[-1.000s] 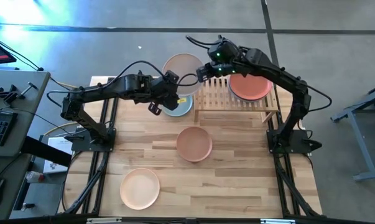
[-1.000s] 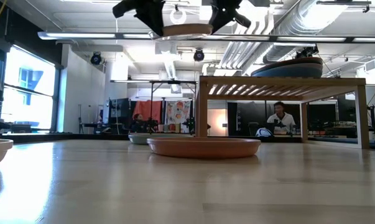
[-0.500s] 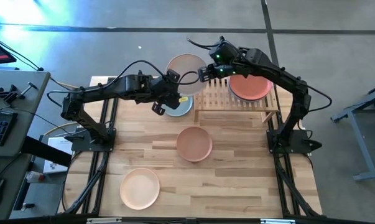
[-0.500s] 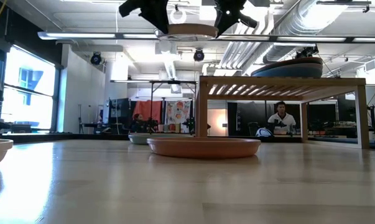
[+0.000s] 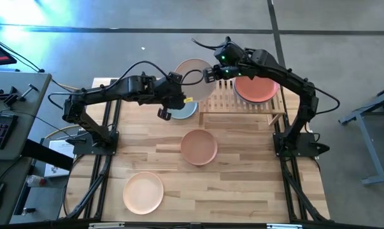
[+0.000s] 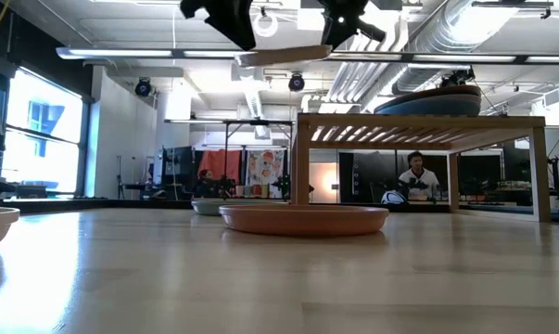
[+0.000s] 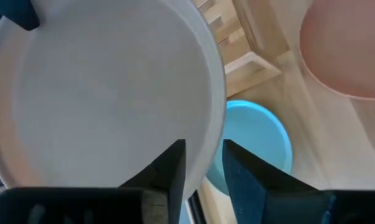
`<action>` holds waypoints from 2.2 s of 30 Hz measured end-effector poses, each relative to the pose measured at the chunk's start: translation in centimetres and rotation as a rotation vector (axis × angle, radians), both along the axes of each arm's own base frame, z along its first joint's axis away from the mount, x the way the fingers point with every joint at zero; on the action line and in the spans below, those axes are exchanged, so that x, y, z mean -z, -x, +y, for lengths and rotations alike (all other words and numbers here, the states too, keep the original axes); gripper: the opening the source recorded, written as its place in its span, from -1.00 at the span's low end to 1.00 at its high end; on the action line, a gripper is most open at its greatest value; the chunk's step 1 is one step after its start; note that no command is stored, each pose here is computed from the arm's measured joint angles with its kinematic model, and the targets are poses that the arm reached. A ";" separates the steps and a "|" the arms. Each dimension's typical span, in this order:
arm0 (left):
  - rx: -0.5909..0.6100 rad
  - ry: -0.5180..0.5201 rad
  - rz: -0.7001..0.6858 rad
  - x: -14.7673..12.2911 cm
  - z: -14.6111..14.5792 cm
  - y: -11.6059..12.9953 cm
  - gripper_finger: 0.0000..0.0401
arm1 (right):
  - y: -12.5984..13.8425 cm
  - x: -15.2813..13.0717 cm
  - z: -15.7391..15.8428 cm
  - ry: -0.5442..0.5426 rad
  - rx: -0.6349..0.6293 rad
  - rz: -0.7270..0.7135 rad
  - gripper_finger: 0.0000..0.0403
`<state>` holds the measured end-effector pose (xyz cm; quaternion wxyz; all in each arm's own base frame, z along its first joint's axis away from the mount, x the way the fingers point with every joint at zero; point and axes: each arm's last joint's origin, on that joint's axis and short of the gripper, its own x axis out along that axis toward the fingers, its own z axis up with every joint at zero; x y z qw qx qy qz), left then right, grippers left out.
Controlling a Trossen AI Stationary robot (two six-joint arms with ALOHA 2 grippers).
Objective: Place and stack plates onto a shelf
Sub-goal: Put the white plate on the shelf
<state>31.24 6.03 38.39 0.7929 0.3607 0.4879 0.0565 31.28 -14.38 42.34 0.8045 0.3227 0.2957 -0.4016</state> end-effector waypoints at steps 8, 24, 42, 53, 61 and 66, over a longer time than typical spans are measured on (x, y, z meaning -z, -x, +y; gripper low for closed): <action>-0.079 0.038 -0.038 0.0 0.0 0.0 -0.43 | 0.6 0.0 -1.1 0.000 0.033 0.010 -1.00; -0.171 0.070 -0.082 0.0 0.0 0.1 -0.45 | 2.8 2.5 -4.5 -0.141 0.088 0.123 -1.00; -0.170 0.070 -0.081 0.0 0.0 0.1 -0.46 | 2.8 6.3 -6.4 -0.244 0.126 0.118 -1.00; -0.170 0.071 -0.081 0.0 0.0 0.1 -0.46 | 3.5 6.4 -6.7 -0.243 0.145 0.159 -1.00; -0.170 0.071 -0.082 0.0 0.0 0.1 -0.46 | 5.4 5.2 -7.3 -0.221 0.146 0.138 -1.00; -0.170 0.071 -0.082 0.0 0.0 0.1 -0.46 | 5.8 4.7 -7.1 -0.204 0.128 0.137 -1.00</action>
